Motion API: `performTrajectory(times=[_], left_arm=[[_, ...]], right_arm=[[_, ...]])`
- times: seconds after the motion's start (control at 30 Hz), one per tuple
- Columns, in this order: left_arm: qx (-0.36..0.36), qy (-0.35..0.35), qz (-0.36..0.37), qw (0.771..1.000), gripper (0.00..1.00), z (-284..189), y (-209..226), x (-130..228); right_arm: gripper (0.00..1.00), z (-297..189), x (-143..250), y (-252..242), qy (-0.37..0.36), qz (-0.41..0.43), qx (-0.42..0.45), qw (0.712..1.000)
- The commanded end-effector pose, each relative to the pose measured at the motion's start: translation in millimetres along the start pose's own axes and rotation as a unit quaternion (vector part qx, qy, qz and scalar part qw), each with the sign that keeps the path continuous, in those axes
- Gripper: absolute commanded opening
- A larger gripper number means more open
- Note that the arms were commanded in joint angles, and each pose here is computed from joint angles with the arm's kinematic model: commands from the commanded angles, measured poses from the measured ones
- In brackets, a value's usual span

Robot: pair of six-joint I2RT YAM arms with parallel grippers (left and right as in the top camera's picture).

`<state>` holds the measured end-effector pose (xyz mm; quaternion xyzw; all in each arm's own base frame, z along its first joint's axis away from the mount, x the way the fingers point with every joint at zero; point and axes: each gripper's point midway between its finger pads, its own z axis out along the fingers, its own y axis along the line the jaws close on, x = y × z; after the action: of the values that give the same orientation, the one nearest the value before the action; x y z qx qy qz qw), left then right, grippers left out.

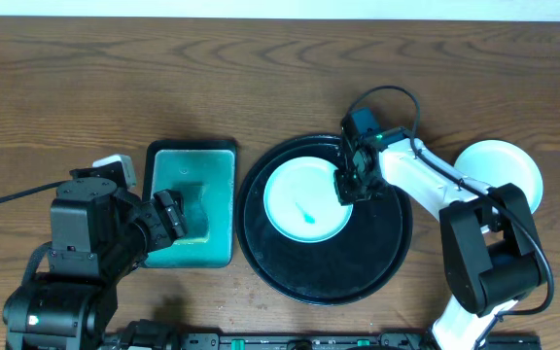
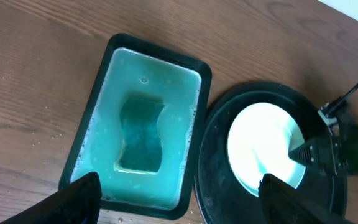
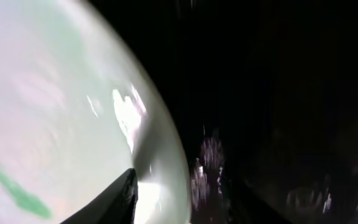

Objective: Clean dirty plates on tray and stack at the side
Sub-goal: 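Grasp the rim of the green plate on the tray with the right gripper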

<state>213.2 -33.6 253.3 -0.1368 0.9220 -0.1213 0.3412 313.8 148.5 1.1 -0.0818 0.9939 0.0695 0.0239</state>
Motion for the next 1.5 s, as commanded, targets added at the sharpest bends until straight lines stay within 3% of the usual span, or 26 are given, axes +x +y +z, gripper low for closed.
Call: performTrajectory(times=[0.0,0.1,0.17,0.2,0.33,0.6,0.87,1.0,1.07,1.3,1.47], left_arm=[[0.005,-0.004,0.005,1.0,0.81,-3,-2,-3],[0.005,-0.004,0.005,1.0,0.81,-3,-2,-3],[0.005,-0.004,0.005,1.0,0.81,-3,-2,-3],[0.005,-0.004,0.005,1.0,0.81,-3,-2,-3],[0.006,-0.004,0.005,1.0,0.81,-3,-2,-3],[0.007,-0.007,0.003,1.0,0.82,-3,-3,-4],[0.004,0.005,0.002,1.0,0.81,3,-3,-4],[-0.008,0.03,0.001,1.0,0.81,13,1,4],[-0.014,0.044,0.0,0.999,0.81,21,3,8],[-0.055,0.117,-0.004,0.992,0.81,51,15,23],[-0.132,0.171,0.002,0.976,0.79,83,41,34]], right_arm=[[0.44,13,-12,-13,-0.024,-0.033,0.027,0.999],[0.33,18,-14,-13,-0.03,-0.032,0.026,0.999],[0.04,20,-9,-15,-0.021,-0.013,0.027,0.999],[0.01,20,-5,-16,-0.013,-0.006,0.029,0.999],[0.01,8,5,-6,0.007,0.001,0.0,1.0],[0.01,-71,11,8,-0.042,0.018,-0.031,0.998],[0.01,-47,27,-10,-0.008,0.086,0.012,0.996],[0.01,-25,23,-13,-0.005,0.08,0.017,0.997],[0.19,-20,16,-13,-0.013,0.023,0.015,1.0],[0.28,-49,24,7,-0.019,-0.006,-0.041,0.999],[0.32,-77,43,12,-0.016,0.022,-0.056,0.998]])
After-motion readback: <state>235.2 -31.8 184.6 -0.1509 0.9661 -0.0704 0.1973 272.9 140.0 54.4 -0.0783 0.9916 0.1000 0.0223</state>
